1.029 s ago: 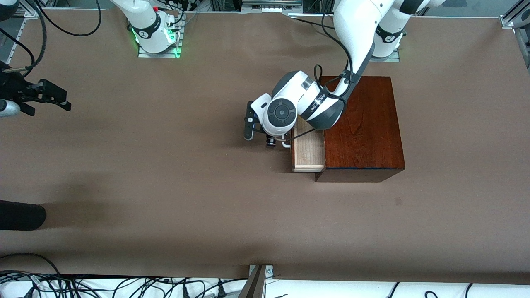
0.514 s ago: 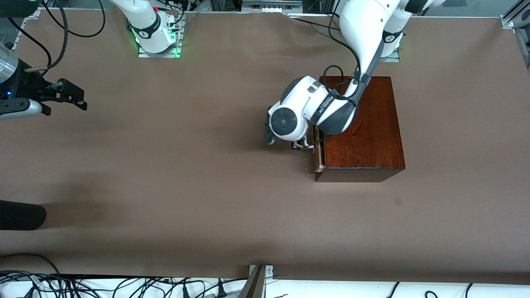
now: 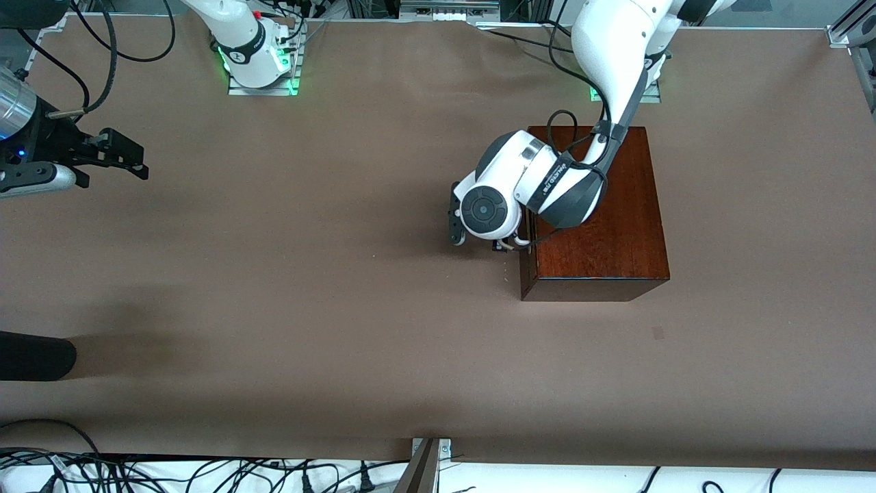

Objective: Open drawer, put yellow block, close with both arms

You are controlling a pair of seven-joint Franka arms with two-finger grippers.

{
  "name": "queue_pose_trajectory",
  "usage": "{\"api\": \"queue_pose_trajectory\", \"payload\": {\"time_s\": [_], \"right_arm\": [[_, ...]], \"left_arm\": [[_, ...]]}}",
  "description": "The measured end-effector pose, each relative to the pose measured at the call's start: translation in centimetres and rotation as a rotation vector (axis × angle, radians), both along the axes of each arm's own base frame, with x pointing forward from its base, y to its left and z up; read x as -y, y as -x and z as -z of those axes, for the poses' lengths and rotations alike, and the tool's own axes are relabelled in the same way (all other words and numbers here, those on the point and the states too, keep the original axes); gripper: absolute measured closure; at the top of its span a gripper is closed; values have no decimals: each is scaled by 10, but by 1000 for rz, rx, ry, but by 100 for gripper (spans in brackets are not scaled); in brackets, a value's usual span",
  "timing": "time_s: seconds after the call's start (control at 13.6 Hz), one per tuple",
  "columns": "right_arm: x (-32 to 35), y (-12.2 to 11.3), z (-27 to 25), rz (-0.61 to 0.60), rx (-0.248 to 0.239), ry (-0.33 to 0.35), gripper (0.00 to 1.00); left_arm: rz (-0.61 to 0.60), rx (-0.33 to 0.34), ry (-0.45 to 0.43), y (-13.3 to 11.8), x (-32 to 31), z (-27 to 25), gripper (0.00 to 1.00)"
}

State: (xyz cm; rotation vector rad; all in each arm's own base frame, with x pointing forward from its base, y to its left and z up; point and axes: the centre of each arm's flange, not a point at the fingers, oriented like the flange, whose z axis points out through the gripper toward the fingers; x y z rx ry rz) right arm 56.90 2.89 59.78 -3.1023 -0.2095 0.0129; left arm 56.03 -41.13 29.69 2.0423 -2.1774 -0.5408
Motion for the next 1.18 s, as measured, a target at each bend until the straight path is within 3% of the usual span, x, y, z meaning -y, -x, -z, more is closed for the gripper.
{"api": "queue_pose_trajectory", "payload": {"time_s": [0.15, 0.37, 0.59, 0.73, 1.18], "right_arm": [[3, 0, 2, 6, -10, 3, 0], [7, 0, 4, 8, -18, 29, 0], [8, 0, 3, 2, -17, 56, 0], [7, 0, 3, 1, -17, 56, 0], [8, 0, 4, 3, -17, 56, 0]], "left_arm": [[-60, 80, 30, 6, 18, -53, 0], [-245, 189, 28, 7, 4, -136, 0], [-407, 292, 18, -34, -84, -199, 0], [-506, 317, 17, -52, -148, -232, 0], [-889, 365, -35, -53, -259, -304, 0]]}}
